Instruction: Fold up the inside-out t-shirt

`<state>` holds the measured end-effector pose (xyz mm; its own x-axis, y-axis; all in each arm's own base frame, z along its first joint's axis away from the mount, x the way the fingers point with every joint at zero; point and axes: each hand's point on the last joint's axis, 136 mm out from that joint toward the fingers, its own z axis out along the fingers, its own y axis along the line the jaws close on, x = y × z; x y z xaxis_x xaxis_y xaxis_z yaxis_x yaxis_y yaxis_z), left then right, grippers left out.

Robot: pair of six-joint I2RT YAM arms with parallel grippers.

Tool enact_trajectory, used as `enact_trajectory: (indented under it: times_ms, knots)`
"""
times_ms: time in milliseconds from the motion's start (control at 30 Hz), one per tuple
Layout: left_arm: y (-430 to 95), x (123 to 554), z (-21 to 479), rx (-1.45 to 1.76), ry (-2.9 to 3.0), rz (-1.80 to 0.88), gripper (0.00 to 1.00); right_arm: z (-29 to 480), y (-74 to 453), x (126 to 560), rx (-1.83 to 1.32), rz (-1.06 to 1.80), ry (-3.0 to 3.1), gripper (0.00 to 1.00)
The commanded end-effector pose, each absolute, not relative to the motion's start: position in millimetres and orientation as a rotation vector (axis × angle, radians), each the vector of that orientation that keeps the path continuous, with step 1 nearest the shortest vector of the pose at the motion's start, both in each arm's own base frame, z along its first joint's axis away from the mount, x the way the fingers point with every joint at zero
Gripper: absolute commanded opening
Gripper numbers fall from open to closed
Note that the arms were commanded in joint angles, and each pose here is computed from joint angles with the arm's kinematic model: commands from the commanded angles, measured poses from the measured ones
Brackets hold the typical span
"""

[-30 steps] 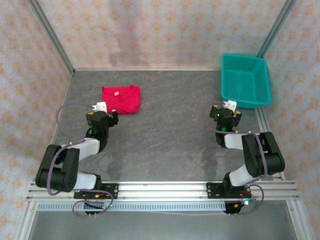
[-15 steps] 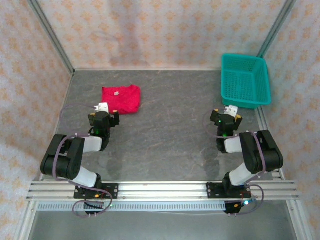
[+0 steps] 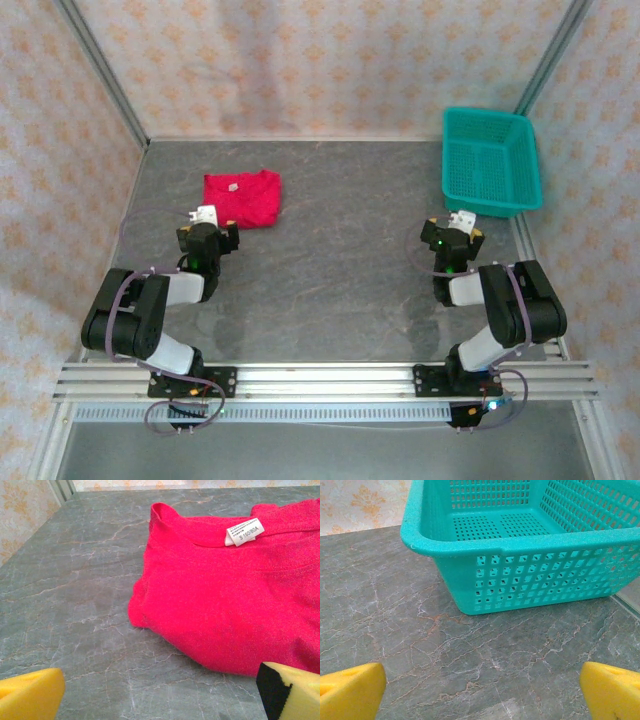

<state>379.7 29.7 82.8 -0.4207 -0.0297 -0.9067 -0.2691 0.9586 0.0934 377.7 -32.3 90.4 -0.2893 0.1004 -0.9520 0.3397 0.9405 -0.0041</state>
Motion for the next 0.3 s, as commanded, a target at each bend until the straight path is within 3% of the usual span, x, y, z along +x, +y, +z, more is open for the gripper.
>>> enact_trajectory:
  times_ms: [0, 267]
  knots:
    - [32.5, 388.6, 96.9, -0.224, 1.944, 0.264, 1.00, 97.9, -31.5, 384.7, 0.328, -0.235, 1.838, 0.99]
    - [32.8, 388.7, 97.4, -0.225, 1.943, 0.264, 1.00, 98.1, -33.7, 385.8, 0.339, -0.226, 1.843, 0.99]
